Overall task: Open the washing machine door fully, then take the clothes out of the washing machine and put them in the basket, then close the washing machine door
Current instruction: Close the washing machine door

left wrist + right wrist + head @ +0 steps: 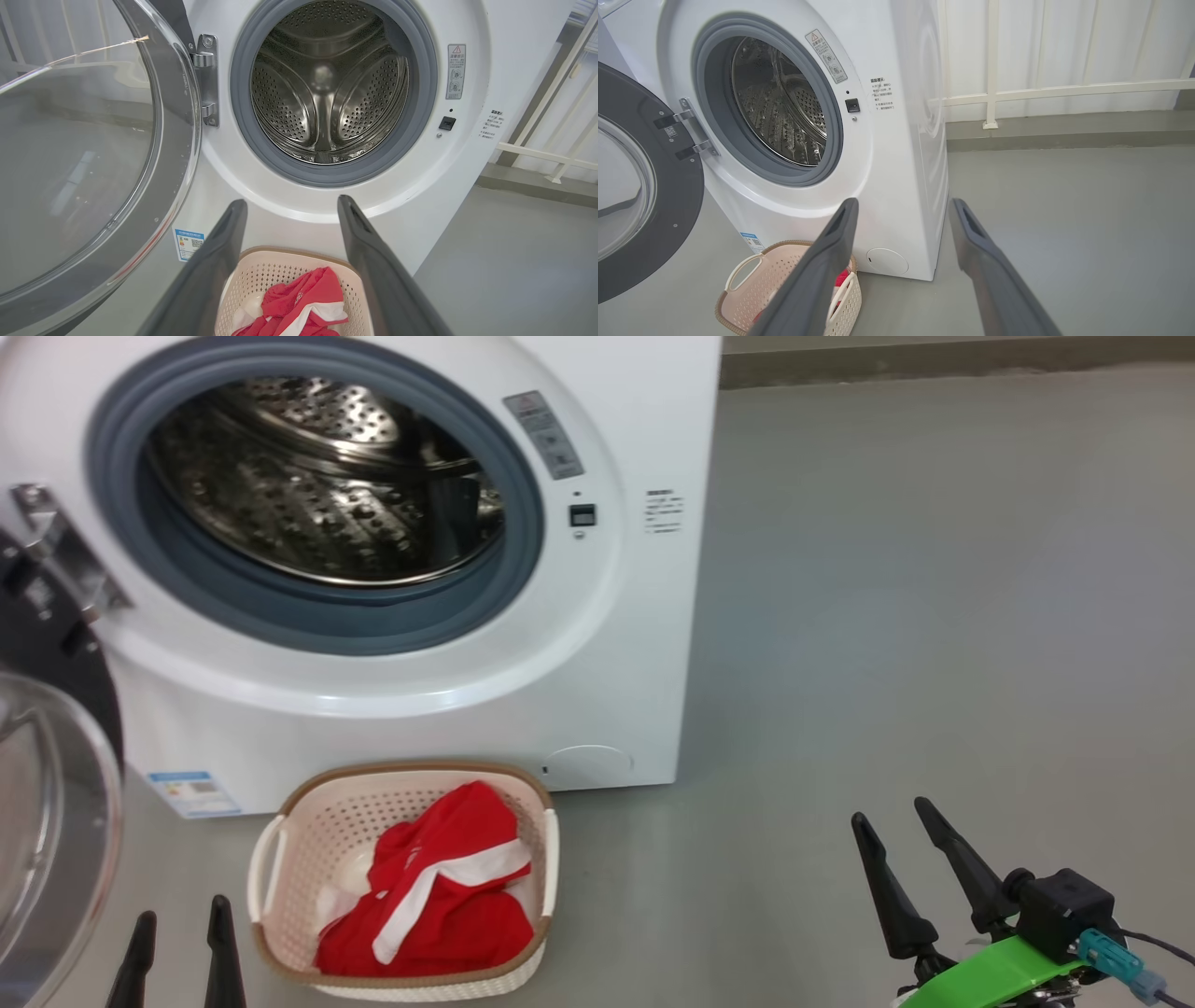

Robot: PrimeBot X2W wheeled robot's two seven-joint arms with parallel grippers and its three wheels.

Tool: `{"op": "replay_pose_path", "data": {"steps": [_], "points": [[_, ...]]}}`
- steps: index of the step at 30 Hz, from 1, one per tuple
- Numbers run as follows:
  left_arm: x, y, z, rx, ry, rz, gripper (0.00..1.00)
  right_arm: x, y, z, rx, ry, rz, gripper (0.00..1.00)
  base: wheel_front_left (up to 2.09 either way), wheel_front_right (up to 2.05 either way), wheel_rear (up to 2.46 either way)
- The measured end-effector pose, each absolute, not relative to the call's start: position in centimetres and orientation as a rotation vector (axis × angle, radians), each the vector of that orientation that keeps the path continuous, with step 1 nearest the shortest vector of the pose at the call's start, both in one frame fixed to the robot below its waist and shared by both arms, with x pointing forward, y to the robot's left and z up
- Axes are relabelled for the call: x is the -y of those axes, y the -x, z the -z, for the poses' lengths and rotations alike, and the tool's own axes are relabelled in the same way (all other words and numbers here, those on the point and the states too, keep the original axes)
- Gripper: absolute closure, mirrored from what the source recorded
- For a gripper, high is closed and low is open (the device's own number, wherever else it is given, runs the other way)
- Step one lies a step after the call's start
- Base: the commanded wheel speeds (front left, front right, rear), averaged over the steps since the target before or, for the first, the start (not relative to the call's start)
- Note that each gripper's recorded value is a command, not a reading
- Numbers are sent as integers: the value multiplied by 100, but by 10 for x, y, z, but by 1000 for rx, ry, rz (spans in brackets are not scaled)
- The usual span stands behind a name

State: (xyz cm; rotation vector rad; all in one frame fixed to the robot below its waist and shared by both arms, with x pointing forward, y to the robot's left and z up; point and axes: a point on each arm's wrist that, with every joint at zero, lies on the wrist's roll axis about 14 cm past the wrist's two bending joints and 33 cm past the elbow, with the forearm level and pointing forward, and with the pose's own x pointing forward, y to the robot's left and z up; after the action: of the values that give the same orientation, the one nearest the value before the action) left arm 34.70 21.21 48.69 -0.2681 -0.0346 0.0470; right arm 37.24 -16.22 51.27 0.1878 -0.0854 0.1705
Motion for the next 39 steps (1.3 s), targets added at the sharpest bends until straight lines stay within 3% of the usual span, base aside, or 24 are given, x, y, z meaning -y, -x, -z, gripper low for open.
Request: {"op": "replay_pose_path", "data": {"steps": [21, 39], "points": [[-281, -277, -475, 34, 295, -336, 0, 31, -406, -513, 52, -207, -547, 0, 0, 0, 0], [-316, -203, -469, 56, 351, -582, 0, -67, -400, -507, 2, -234, -821, 0, 0, 0, 0]]}}
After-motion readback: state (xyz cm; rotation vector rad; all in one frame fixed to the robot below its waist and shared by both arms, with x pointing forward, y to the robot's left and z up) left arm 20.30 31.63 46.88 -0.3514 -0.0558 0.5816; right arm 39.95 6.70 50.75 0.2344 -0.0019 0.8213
